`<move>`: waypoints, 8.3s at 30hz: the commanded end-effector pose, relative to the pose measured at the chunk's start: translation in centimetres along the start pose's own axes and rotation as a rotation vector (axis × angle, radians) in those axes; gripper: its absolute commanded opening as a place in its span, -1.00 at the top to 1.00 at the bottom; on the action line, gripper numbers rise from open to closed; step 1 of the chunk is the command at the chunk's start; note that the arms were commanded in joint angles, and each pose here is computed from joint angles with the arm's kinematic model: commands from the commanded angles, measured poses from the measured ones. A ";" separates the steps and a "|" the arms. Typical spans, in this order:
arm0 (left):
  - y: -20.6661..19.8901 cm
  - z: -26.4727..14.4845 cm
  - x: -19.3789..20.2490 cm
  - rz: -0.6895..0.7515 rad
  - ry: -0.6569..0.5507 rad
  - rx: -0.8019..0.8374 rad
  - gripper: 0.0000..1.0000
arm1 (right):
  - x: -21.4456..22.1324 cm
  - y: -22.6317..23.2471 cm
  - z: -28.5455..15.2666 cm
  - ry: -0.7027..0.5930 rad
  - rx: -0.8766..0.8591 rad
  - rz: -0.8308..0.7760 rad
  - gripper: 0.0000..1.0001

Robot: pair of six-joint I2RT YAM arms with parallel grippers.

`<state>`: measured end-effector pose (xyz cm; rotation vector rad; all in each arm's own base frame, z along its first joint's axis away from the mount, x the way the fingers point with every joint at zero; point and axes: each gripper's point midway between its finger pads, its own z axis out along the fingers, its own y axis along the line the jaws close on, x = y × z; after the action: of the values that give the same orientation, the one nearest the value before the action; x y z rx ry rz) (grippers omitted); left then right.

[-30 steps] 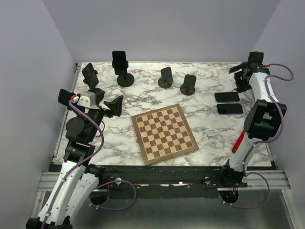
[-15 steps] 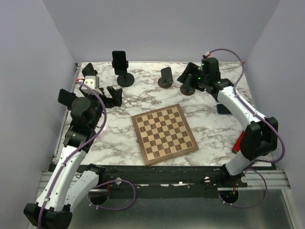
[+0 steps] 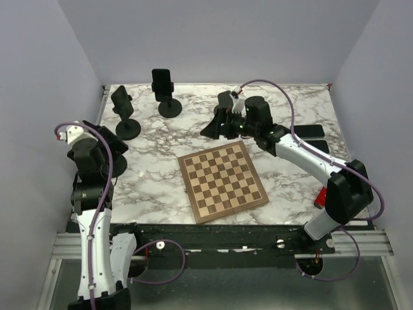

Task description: Remove the phone from the phone stand

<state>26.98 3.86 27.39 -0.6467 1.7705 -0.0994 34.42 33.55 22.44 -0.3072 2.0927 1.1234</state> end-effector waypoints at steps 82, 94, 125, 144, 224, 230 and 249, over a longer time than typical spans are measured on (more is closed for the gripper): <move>-6.9 -0.5 10.3 0.000 0.349 0.750 0.83 | 4.5 11.9 6.7 0.110 -0.096 -0.352 -1.00; -6.5 -1.2 9.0 -0.040 0.239 0.699 -0.46 | 4.0 12.9 7.0 0.123 -0.124 -0.346 -1.00; -6.6 -0.1 8.2 -0.082 0.082 0.755 0.10 | 1.8 15.9 9.0 0.106 -0.207 -0.356 -1.00; -6.8 -0.8 9.8 -0.087 0.149 0.770 -0.04 | 1.2 15.8 11.4 0.067 -0.103 -0.469 -1.00; -8.3 -0.3 8.2 -0.056 0.185 0.827 -0.01 | 0.9 15.1 14.7 0.032 0.029 -0.608 0.96; -9.1 -0.6 7.5 -0.055 0.156 0.873 -0.18 | 1.4 15.4 15.0 0.052 -0.001 -0.588 0.99; -10.0 1.8 6.9 -0.028 0.153 0.826 0.07 | 0.5 16.3 14.8 0.027 -0.009 -0.573 0.99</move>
<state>30.30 -7.37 23.19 -0.1052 1.7031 -0.9036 33.85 53.88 26.53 -0.8683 1.8424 0.7086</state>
